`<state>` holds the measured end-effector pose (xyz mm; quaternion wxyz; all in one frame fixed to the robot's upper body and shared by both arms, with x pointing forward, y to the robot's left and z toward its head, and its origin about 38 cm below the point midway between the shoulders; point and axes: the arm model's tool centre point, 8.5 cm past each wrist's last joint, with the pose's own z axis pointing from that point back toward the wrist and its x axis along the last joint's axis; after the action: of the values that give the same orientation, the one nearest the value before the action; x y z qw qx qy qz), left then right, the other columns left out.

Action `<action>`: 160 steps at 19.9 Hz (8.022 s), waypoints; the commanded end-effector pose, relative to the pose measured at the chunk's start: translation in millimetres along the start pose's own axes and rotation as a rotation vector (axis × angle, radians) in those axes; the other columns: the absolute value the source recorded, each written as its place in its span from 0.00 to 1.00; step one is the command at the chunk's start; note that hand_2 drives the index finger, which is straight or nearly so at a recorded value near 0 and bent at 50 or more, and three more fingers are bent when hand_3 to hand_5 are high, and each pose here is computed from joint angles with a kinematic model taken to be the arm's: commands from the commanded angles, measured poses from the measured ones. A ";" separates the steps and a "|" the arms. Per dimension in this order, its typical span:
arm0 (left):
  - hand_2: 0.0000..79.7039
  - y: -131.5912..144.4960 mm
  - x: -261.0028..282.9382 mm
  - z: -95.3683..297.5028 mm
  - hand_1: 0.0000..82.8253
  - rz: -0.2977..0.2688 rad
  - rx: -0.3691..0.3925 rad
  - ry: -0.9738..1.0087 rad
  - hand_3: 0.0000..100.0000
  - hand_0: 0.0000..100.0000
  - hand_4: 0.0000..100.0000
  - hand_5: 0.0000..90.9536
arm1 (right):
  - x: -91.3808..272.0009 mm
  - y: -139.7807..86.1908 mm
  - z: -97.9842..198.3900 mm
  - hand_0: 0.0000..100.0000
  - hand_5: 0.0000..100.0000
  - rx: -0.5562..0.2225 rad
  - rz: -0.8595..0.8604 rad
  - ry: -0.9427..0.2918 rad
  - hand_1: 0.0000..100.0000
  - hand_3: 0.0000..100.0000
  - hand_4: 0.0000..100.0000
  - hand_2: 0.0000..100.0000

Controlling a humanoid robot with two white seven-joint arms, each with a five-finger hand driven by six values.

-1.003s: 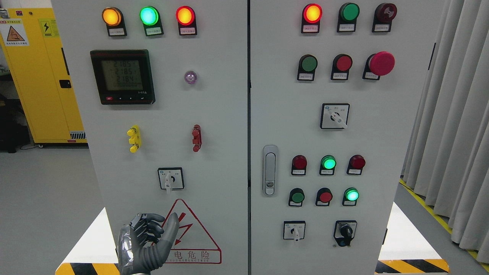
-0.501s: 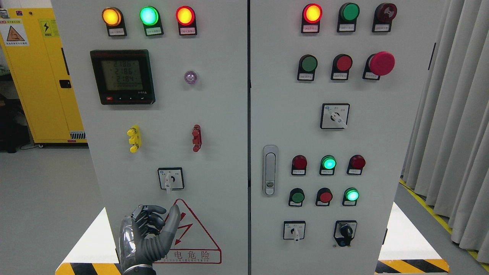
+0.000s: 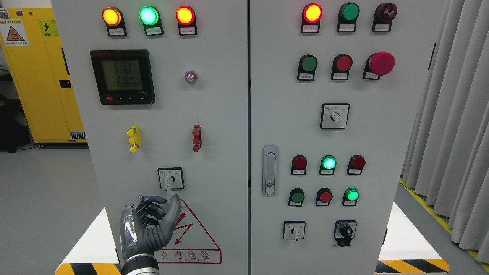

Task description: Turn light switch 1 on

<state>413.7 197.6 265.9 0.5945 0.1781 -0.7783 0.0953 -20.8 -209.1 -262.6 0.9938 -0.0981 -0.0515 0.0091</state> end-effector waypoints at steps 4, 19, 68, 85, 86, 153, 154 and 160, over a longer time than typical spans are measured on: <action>0.78 -3.6 8.5 -4.7 0.92 0.008 0.011 -0.009 0.87 0.21 0.84 0.85 | -0.6 -0.3 0.0 0.00 0.00 -0.003 -0.028 0.007 0.50 0.00 0.00 0.04; 0.78 -6.1 11.1 -12.0 0.91 0.000 0.026 0.003 0.87 0.21 0.84 0.85 | -0.6 -0.3 0.0 0.00 0.00 -0.003 -0.028 0.007 0.50 0.00 0.00 0.04; 0.81 -10.8 17.7 -16.6 0.86 -0.046 0.040 0.006 0.90 0.35 0.85 0.87 | -0.6 -0.3 0.0 0.00 0.00 -0.003 -0.028 0.007 0.50 0.00 0.00 0.04; 0.81 -11.6 17.9 -17.1 0.83 -0.048 0.039 0.010 0.90 0.33 0.85 0.88 | -0.6 -0.3 0.0 0.00 0.00 -0.003 -0.028 0.007 0.50 0.00 0.00 0.04; 0.81 -11.6 18.5 -17.3 0.83 -0.048 0.039 0.009 0.90 0.33 0.85 0.88 | -0.6 -0.3 0.0 0.00 0.00 -0.003 -0.028 0.007 0.50 0.00 0.00 0.04; 0.83 -14.5 18.4 -15.8 0.65 -0.047 0.030 0.010 0.92 0.53 0.87 0.89 | -0.6 -0.3 0.0 0.00 0.00 -0.003 -0.028 0.007 0.50 0.00 0.00 0.04; 0.83 -14.9 18.5 -15.6 0.65 -0.046 0.030 0.010 0.92 0.52 0.87 0.89 | -0.6 -0.3 0.0 0.00 0.00 -0.003 -0.028 0.007 0.50 0.00 0.00 0.04; 0.83 -13.9 19.1 -15.7 0.64 -0.046 0.035 0.007 0.92 0.42 0.87 0.89 | -0.6 -0.3 0.0 0.00 0.00 -0.003 -0.028 0.007 0.50 0.00 0.00 0.04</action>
<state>429.1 187.2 286.9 0.5981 0.2061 -0.7686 0.0951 -20.7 -209.0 -262.6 0.9938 -0.0981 -0.0516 0.0091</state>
